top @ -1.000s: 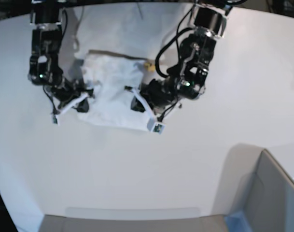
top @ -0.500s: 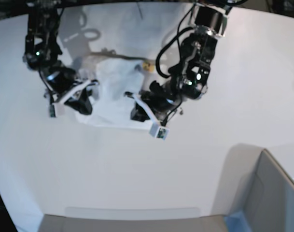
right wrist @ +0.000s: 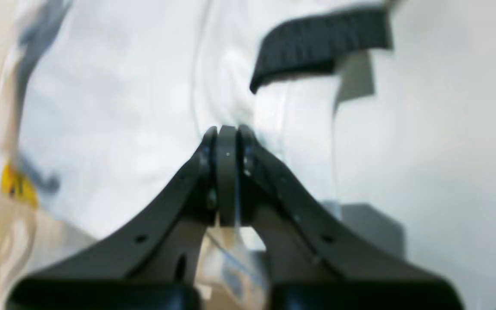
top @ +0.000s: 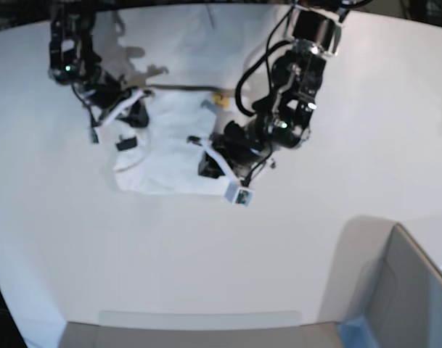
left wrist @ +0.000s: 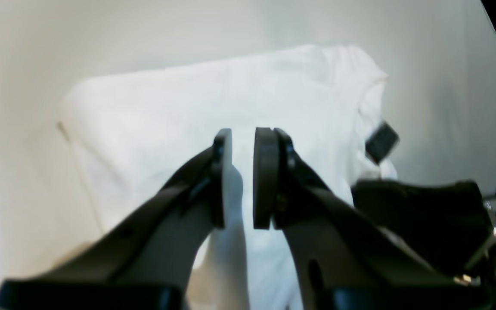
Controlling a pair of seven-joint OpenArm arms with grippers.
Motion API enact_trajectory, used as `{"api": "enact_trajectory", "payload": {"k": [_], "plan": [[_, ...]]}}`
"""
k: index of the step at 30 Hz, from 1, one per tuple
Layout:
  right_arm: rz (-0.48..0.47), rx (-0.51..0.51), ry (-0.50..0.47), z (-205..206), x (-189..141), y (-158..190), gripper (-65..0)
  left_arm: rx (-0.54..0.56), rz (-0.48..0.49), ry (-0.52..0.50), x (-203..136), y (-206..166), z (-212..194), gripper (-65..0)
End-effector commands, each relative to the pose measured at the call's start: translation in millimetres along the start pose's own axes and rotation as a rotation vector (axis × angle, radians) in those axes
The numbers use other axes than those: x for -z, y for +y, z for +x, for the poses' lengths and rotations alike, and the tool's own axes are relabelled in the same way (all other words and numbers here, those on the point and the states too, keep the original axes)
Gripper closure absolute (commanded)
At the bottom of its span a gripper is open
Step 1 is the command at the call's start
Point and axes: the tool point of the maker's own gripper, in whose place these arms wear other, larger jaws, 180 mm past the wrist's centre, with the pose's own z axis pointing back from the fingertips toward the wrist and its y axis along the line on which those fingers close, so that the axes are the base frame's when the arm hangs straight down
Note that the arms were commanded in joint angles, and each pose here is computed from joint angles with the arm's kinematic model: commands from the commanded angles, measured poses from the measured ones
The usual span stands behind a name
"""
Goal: Layout the t-shirt on the table in an organized manner, then fold the t-shirt properly
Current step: 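Grasp the folded bundle edges with both grippers, then drag the folded shirt with both grippers toward the left arm's side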
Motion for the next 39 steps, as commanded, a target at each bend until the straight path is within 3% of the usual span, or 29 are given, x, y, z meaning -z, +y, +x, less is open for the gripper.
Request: {"api": "enact_trajectory", "payload": {"k": [1, 6, 11, 22, 26, 30, 36, 39], "plan": [[-0.040, -0.018, 0.026, -4.1, -5.7, -5.1, -1.7, 0.018, -0.005, -0.055, -4.6, 0.3, 19.5, -8.6], [0.041, -0.120, -0.117, 33.5, -43.8, 46.7, -1.7, 0.025, -0.003, -0.070, -4.9, 0.6, 25.6, -8.6], [0.079, -0.077, -0.142, 28.0, -50.4, 70.4, -1.7, 0.049, 0.015, -0.074, 5.5, 9.1, 47.9, -8.6], [0.027, 0.029, -0.020, -1.7, -3.5, 32.0, -1.7, 0.001, 0.108, 0.068, 42.9, 57.5, 34.6, -8.6], [0.007, 0.027, -0.013, 7.1, 8.8, 16.8, -1.7, 0.011, 0.161, 0.097, 32.1, 85.1, 24.8, -8.6], [-0.009, 0.018, -0.023, 22.0, 18.9, 6.9, -1.7, 0.005, 0.210, 0.153, 17.5, 110.9, -11.0, -8.6], [-0.072, -0.109, 0.016, 52.7, 41.3, -5.0, -1.7, 0.031, 0.185, 0.174, -18.8, 94.4, -63.8, -8.6], [-0.080, -0.141, 0.018, 70.2, 53.3, -3.2, -1.7, -0.010, 0.181, 0.180, -39.2, 87.4, -90.0, -8.6]]}}
